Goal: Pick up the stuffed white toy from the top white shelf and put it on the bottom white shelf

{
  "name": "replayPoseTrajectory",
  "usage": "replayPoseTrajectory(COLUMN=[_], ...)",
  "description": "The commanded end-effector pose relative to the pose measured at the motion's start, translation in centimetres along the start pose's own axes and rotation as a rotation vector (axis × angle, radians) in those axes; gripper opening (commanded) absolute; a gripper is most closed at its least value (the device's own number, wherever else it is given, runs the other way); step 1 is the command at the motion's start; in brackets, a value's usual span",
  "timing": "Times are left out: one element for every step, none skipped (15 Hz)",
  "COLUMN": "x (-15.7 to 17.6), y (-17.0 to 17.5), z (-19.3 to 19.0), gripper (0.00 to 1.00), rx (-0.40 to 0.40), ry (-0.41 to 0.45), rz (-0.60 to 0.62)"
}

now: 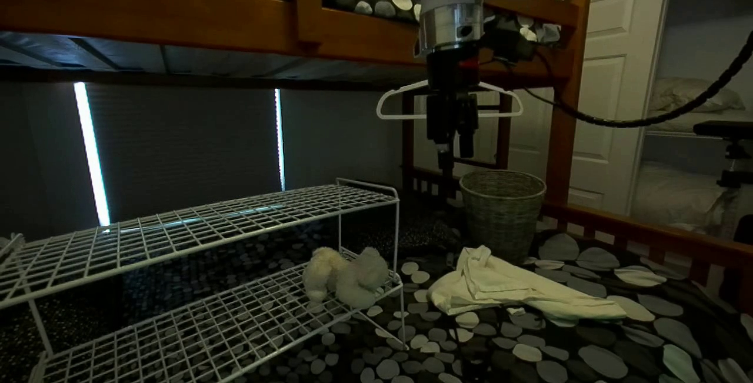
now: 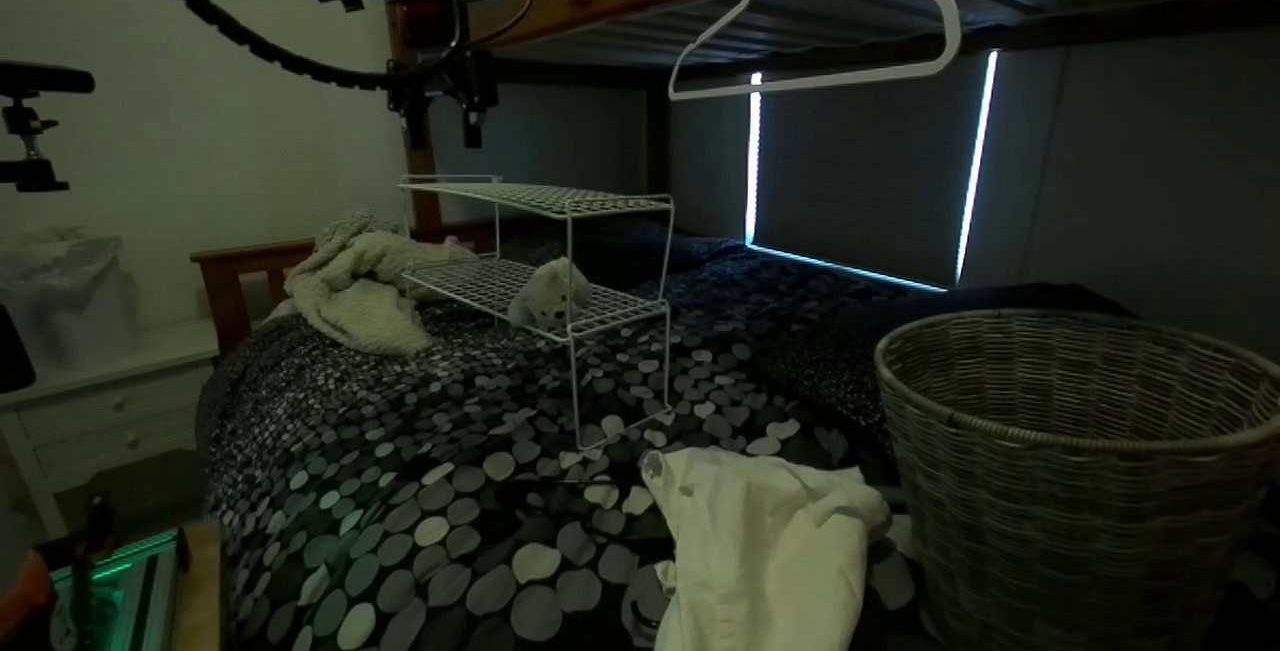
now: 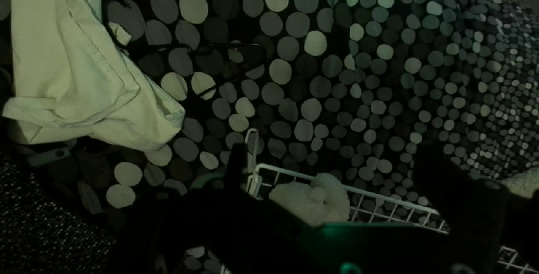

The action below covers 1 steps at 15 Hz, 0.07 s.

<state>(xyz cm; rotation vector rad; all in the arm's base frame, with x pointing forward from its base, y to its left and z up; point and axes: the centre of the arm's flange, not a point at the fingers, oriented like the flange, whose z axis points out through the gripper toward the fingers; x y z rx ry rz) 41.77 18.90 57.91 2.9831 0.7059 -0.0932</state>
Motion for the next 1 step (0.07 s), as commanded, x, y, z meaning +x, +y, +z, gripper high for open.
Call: replayPoseTrajectory(x=[0.22], y=[-0.03], z=[0.34], gripper=[1.00], rx=[0.002], ry=[-0.007], rz=[-0.002])
